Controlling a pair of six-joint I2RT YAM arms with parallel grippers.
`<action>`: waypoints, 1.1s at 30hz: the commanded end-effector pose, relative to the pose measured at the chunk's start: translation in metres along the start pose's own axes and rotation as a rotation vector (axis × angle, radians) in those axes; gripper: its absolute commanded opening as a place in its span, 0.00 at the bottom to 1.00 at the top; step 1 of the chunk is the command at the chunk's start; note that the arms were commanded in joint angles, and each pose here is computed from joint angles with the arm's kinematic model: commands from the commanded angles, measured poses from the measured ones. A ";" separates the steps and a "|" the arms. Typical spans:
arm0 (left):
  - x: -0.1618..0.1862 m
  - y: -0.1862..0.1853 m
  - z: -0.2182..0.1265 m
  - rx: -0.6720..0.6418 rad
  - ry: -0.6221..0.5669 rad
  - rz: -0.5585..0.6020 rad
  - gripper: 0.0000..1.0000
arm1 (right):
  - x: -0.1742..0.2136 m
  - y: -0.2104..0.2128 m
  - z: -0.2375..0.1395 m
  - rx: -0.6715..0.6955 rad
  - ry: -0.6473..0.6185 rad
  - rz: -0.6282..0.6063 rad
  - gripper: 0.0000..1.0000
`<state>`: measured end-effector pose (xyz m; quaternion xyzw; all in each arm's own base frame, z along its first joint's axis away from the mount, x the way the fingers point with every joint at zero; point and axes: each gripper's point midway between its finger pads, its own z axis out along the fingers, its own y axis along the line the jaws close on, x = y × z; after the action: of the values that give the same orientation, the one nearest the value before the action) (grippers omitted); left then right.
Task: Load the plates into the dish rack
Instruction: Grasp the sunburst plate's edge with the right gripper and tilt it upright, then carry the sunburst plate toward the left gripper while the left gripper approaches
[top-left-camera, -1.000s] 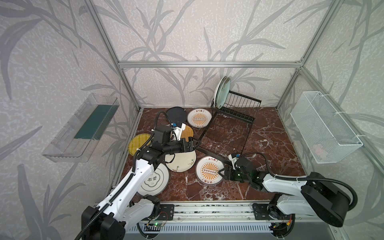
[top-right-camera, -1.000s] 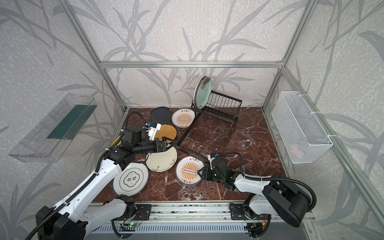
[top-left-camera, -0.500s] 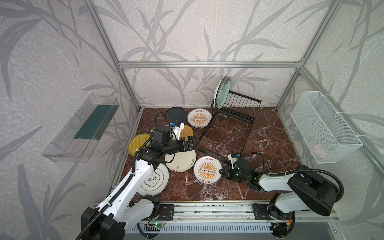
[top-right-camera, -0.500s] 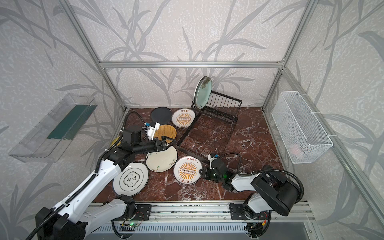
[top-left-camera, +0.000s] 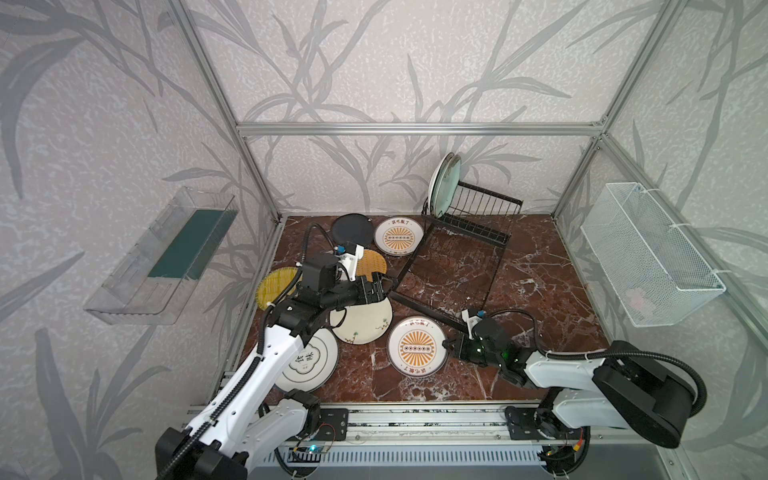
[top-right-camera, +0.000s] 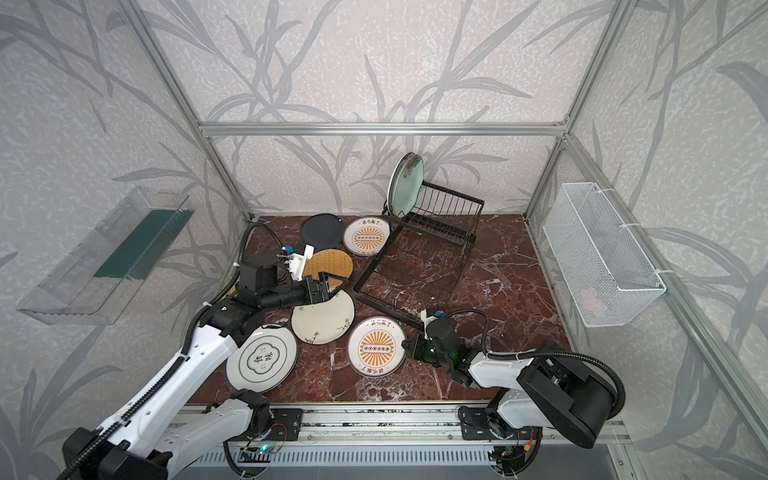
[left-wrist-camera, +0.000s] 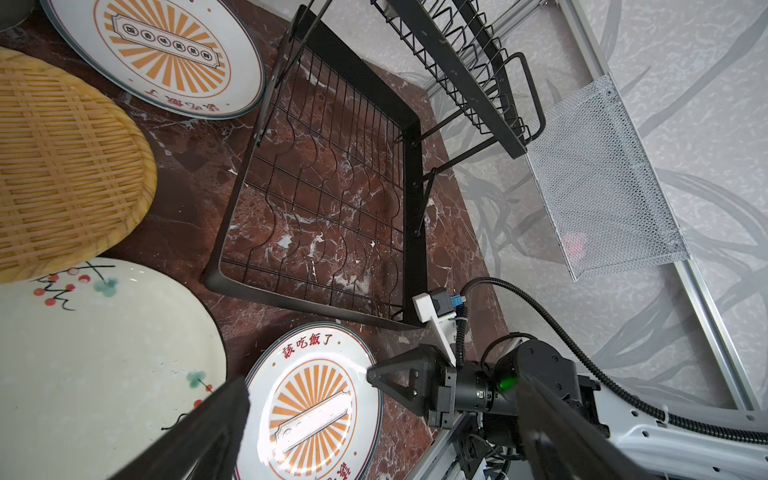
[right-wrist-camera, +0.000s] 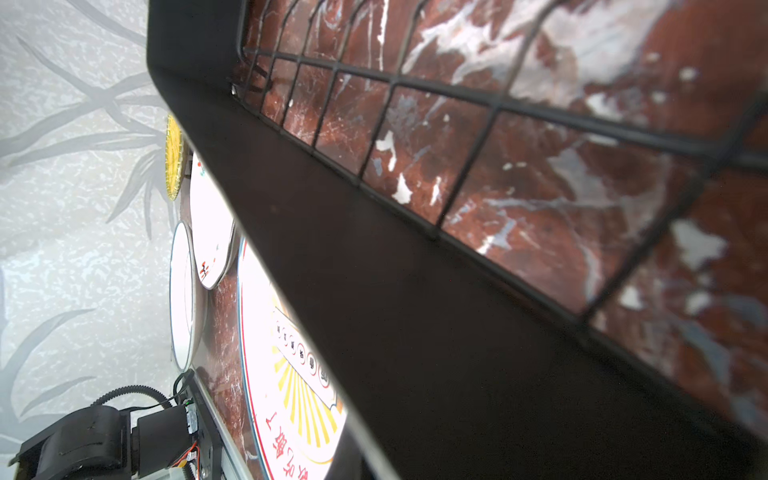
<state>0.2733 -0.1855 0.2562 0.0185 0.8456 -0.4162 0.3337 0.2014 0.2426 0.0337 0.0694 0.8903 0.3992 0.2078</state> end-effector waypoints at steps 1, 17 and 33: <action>-0.002 0.003 -0.006 -0.025 -0.022 0.008 0.99 | 0.008 -0.010 -0.006 0.050 0.024 0.017 0.00; -0.015 0.004 -0.021 -0.093 -0.067 0.045 0.99 | -0.014 0.065 -0.029 -0.087 0.049 0.008 0.00; -0.048 -0.007 -0.025 0.018 -0.130 -0.102 0.99 | -0.123 0.136 -0.056 -0.227 -0.101 0.073 0.00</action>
<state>0.2907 -0.1546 0.2871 -0.0401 0.8359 -0.4040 0.3693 0.2723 0.2614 0.1866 0.0938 0.8369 0.4815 0.2428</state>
